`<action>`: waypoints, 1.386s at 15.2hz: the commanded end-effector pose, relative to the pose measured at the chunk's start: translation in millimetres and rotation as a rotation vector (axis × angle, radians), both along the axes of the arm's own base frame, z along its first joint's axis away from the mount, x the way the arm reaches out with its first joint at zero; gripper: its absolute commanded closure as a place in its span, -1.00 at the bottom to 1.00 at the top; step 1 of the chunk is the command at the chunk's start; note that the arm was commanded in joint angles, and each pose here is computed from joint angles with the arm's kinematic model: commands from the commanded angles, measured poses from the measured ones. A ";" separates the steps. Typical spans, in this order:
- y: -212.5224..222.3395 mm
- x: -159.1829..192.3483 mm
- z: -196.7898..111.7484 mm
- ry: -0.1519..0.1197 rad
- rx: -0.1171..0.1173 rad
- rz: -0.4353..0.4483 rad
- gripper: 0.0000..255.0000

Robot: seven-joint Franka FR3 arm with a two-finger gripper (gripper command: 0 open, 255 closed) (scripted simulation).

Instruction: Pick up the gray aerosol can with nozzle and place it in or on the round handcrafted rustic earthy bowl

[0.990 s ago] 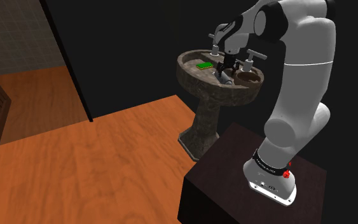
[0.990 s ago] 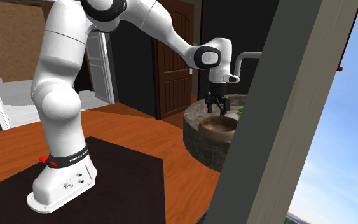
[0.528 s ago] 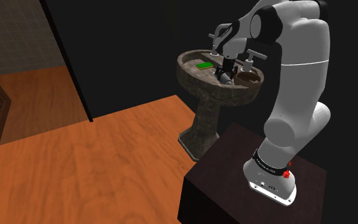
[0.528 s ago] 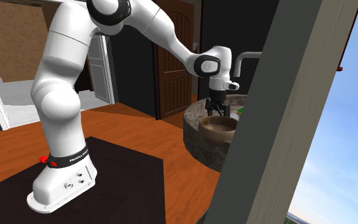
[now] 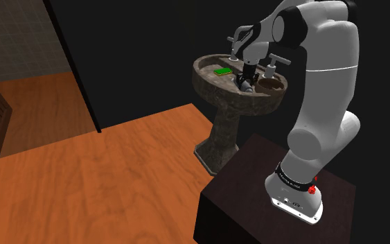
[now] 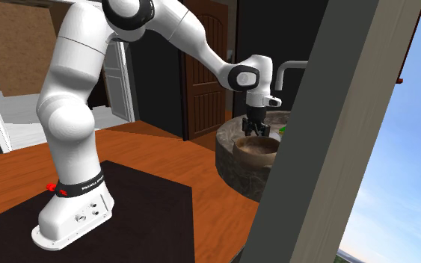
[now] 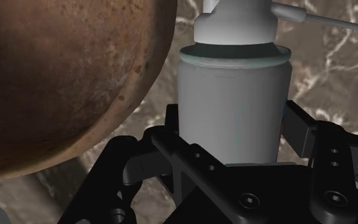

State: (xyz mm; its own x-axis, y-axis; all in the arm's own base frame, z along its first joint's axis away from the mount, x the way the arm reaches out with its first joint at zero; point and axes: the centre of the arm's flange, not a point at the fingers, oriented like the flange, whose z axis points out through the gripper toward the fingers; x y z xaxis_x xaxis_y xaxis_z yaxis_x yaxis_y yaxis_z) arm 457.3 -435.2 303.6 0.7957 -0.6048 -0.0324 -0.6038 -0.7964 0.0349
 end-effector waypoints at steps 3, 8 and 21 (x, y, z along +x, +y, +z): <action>-0.7 -1.4 -1.0 0.002 0.001 -0.002 1.00; -0.8 -1.6 -1.7 0.002 0.001 -0.002 1.00; -0.8 -1.6 67.0 0.002 0.001 -0.002 1.00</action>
